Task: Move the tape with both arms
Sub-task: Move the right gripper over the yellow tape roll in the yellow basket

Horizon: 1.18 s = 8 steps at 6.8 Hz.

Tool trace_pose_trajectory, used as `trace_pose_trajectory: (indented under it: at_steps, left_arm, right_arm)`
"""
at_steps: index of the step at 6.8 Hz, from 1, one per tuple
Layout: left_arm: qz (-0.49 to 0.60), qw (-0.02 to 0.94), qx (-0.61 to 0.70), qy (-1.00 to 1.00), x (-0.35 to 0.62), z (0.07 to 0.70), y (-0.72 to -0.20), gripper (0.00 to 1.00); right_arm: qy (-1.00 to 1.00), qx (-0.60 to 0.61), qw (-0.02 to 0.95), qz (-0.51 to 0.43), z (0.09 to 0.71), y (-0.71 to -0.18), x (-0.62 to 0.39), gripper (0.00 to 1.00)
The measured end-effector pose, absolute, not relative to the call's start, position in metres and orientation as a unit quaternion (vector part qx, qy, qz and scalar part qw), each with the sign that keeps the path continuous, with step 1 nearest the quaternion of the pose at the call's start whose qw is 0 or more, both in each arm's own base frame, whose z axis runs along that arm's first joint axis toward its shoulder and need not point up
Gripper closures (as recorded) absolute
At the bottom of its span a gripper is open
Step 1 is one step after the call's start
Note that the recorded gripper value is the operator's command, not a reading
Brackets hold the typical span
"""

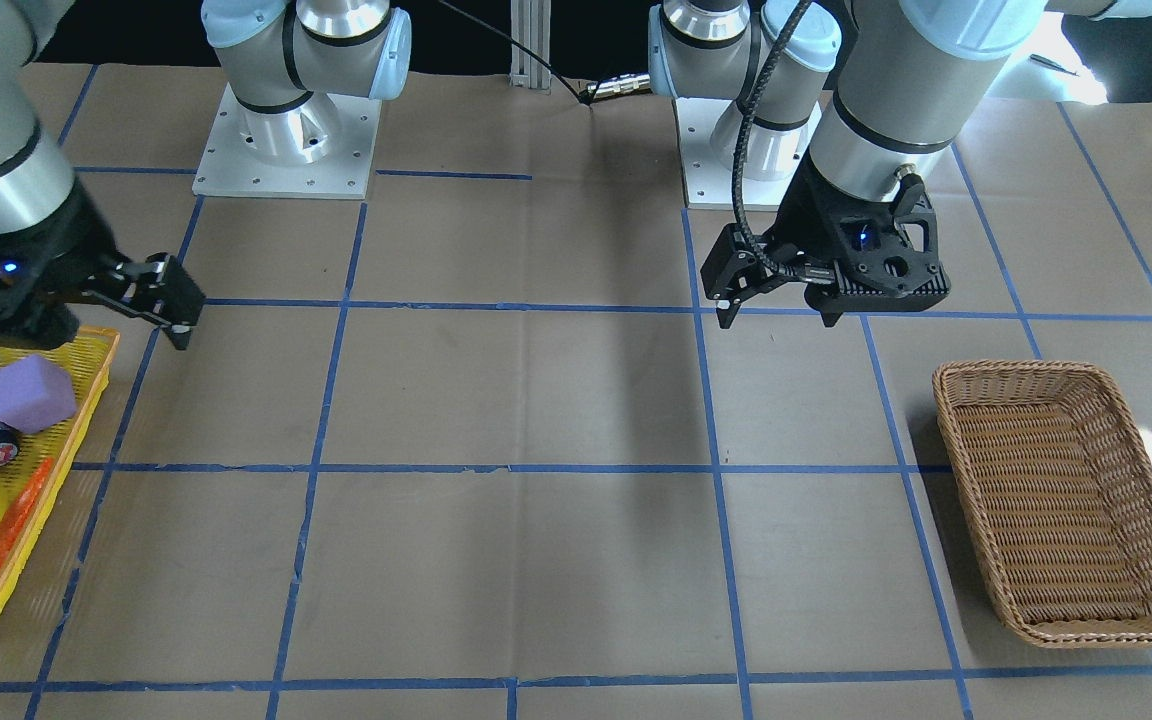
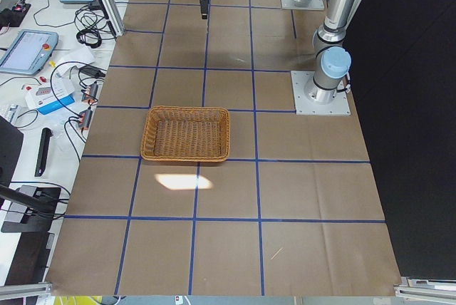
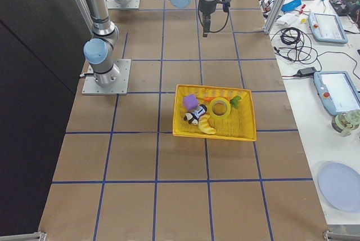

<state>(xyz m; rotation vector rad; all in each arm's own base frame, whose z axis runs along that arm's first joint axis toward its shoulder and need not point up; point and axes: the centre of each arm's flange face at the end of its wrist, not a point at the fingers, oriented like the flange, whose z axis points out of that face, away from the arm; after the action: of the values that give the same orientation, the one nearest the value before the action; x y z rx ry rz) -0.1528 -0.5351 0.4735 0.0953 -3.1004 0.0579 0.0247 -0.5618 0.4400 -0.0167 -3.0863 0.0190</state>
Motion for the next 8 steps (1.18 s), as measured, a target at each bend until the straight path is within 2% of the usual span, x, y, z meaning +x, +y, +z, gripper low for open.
trace_pose_trajectory:
  at_steps: [5, 8]
  left_arm:
    - [0.019, 0.020, 0.031, -0.999, -0.153, 0.474, -0.535, 0.00]
    - [0.019, 0.019, 0.031, -0.999, -0.153, 0.474, -0.535, 0.00]
  right_arm:
    - [-0.992, 0.120, 0.023, 0.033, 0.329, -0.665, -0.186, 0.00]
    - [-0.992, 0.126, -0.015, 0.011, 0.281, -0.657, -0.230, 0.11]
